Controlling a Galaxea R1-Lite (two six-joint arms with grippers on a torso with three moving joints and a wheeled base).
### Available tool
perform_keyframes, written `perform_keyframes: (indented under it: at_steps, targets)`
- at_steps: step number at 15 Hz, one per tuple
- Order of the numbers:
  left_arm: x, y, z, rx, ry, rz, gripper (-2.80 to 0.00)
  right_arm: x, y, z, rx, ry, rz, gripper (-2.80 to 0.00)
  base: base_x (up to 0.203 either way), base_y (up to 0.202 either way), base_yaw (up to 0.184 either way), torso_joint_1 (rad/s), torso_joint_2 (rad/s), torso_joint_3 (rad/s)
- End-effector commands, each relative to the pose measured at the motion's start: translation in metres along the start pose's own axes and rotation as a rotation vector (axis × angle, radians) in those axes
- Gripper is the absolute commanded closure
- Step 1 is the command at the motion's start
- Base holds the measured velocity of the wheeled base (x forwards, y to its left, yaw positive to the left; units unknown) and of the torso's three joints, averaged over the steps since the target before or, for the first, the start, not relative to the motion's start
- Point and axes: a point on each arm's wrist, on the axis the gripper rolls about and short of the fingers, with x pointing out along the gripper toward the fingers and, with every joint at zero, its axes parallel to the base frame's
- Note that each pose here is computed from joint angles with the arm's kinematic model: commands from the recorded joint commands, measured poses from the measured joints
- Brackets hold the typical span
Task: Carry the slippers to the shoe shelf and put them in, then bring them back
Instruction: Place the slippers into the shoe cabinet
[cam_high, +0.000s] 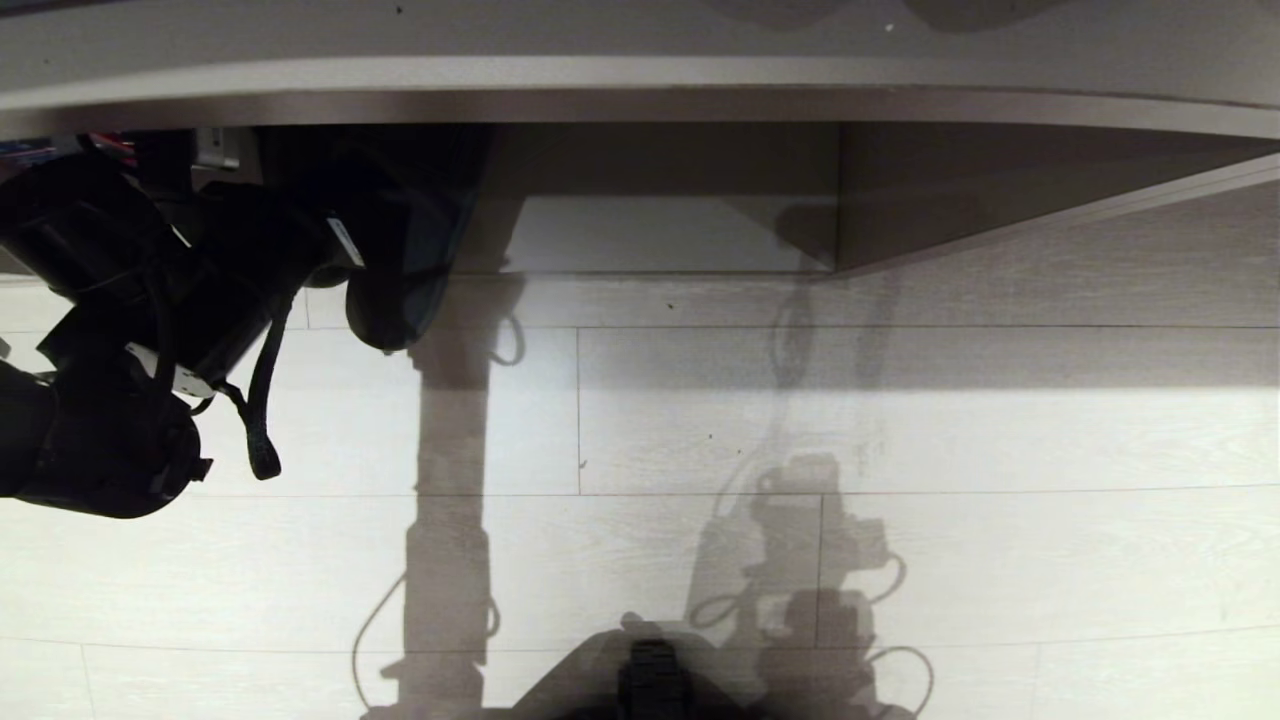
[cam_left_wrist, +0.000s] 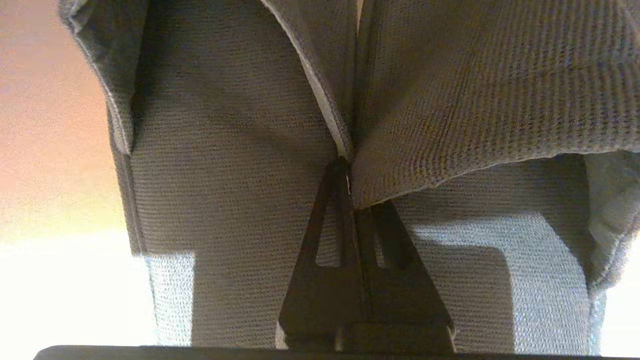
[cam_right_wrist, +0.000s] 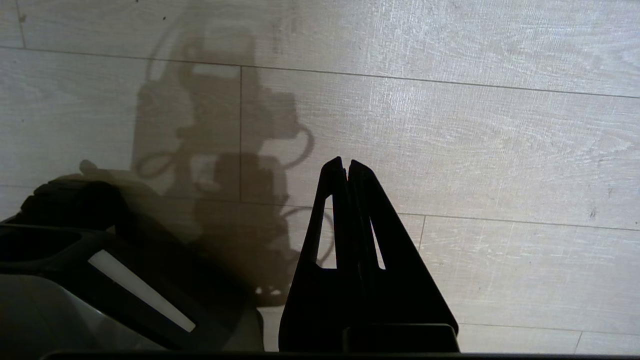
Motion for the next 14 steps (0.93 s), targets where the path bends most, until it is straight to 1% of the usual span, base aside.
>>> perform_keyframes:
  at_steps: [1, 6, 8, 10, 12, 13, 14]
  targets:
    - [0.006, 0.001, 0.0, 0.001, -0.019, 0.026, 0.0, 0.0, 0.0, 0.0, 0.0, 0.0, 0.001, 0.0, 0.0, 0.0, 0.0, 0.0, 0.0, 0.0]
    - [0.014, 0.002, 0.007, 0.003, -0.06, 0.045, 0.0, 0.0, 0.0, 0.0, 0.0, 0.0, 0.001, 0.0, 0.0, 0.0, 0.0, 0.0, 0.0, 0.0]
    - [0.019, 0.003, 0.013, 0.005, -0.093, 0.056, 0.0, 0.0, 0.0, 0.0, 0.0, 0.0, 0.001, 0.0, 0.0, 0.0, 0.0, 0.0, 0.0, 0.0]
    - [0.024, 0.004, 0.017, 0.015, -0.169, 0.075, 0.0, 0.0, 0.0, 0.0, -0.001, 0.0, 0.001, 0.0, 0.0, 0.0, 0.0, 0.0, 0.0, 0.0]
    - [0.024, 0.004, 0.015, 0.016, -0.172, 0.076, 0.0, 0.0, 0.0, 0.0, -0.001, 0.001, 0.001, 0.0, 0.0, 0.0, 0.0, 0.0, 0.0, 0.0]
    - [0.024, 0.004, 0.014, 0.016, -0.169, 0.076, -2.8, 0.0, 0.0, 0.0, -0.002, 0.001, 0.001, 0.0, 0.0, 0.0, 0.0, 0.0, 0.0, 0.0]
    - [0.023, 0.004, 0.014, 0.016, -0.17, 0.075, -2.8, 0.0, 0.0, 0.0, -0.002, 0.003, 0.001, 0.0, 0.0, 0.0, 0.0, 0.0, 0.0, 0.0]
